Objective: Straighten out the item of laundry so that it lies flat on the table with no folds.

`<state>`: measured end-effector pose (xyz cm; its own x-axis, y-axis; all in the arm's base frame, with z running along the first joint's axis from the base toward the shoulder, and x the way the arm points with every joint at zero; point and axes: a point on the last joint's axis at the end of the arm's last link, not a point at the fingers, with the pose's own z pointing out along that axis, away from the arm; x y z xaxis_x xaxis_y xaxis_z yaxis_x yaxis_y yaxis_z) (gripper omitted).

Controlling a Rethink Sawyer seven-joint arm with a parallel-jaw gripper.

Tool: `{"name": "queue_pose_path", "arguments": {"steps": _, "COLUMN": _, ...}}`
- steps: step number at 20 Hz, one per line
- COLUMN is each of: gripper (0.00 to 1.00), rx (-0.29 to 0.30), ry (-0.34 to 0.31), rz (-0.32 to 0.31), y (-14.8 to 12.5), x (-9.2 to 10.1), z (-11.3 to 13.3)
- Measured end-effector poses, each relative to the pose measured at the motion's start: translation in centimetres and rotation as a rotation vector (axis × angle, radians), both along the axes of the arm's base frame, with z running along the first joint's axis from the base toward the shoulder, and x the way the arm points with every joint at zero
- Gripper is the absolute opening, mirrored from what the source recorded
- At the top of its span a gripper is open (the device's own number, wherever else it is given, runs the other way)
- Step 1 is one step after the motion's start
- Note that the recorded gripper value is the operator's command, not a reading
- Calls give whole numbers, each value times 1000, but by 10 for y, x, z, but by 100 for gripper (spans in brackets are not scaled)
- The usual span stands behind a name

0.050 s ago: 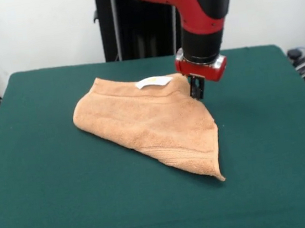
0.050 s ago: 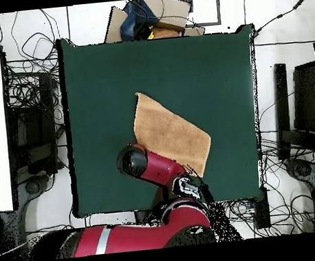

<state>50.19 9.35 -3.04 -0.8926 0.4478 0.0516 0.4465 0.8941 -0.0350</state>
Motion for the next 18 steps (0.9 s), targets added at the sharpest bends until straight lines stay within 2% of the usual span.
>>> {"name": "queue_pose_path", "arguments": {"steps": 9, "gripper": 0, "rx": 7, "ry": -18, "rz": 2, "y": 0, "x": 16, "z": 17}}
{"name": "queue_pose_path", "arguments": {"steps": 18, "gripper": 0, "rx": 31, "ry": 5, "rz": -16, "y": -10, "x": 30, "z": 42}}
